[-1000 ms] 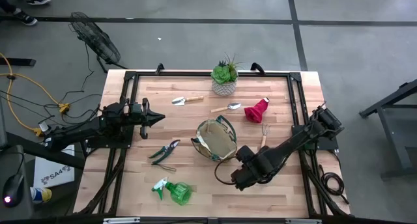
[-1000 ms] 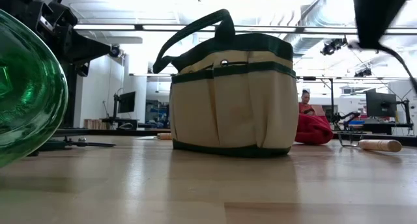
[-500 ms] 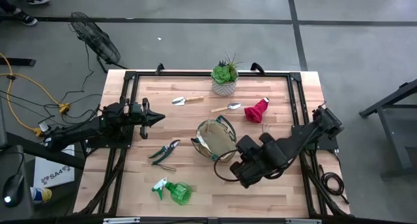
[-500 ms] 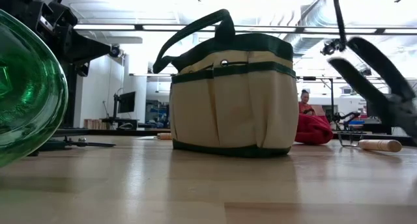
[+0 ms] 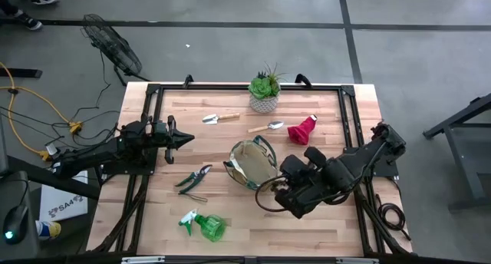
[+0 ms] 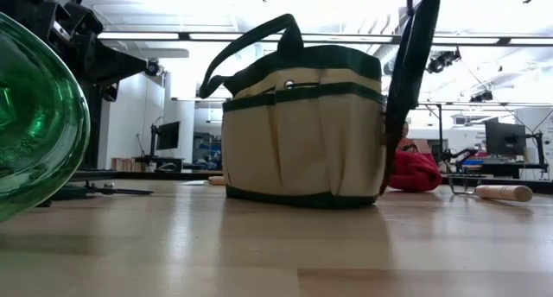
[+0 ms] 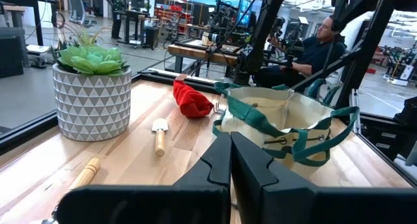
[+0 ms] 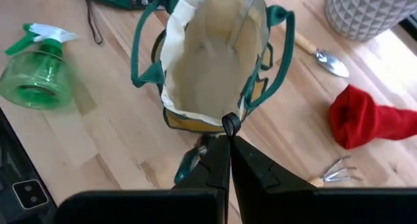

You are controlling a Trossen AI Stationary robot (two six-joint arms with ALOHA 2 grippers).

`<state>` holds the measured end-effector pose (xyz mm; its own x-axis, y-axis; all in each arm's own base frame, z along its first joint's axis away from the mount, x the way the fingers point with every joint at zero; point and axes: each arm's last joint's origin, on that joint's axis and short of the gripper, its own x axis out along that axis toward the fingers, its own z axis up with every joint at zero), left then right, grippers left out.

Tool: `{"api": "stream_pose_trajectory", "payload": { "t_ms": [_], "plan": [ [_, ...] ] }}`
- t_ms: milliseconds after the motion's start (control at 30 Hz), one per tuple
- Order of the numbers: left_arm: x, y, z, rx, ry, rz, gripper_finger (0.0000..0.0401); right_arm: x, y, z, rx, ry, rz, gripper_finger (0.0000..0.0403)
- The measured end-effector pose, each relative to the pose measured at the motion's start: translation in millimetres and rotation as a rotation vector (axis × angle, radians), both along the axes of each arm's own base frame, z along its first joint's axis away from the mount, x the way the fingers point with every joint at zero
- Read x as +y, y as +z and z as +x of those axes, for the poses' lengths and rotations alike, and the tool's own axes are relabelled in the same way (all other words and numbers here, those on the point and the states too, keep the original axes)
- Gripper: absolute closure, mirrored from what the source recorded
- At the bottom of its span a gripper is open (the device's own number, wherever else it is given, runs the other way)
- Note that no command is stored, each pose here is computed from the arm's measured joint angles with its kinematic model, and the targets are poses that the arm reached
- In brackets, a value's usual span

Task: Pick & Place Garden tools in Gardening bag
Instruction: Put the right green shear scissors into the brown gardening bag

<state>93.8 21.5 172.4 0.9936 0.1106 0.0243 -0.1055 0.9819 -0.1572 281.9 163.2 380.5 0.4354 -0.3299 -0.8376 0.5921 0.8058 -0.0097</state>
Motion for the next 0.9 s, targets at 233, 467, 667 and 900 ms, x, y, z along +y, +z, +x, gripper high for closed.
{"api": "stream_pose_trajectory", "payload": {
  "t_ms": [233,467,667,900],
  "plan": [
    [0,0,0,0.000,0.000,0.000,0.0401,1,13,-10,-0.065,0.056,0.000,0.0400],
    [0,0,0,0.000,0.000,0.000,0.0401,5,28,-18,-0.167,0.111,0.018,0.0400],
    [0,0,0,-0.001,0.000,0.000,0.0401,8,42,-20,-0.268,0.184,0.035,0.0400],
    [0,0,0,-0.001,0.000,0.000,0.0401,6,53,-22,-0.343,0.219,0.026,0.0400]
  ]
}}
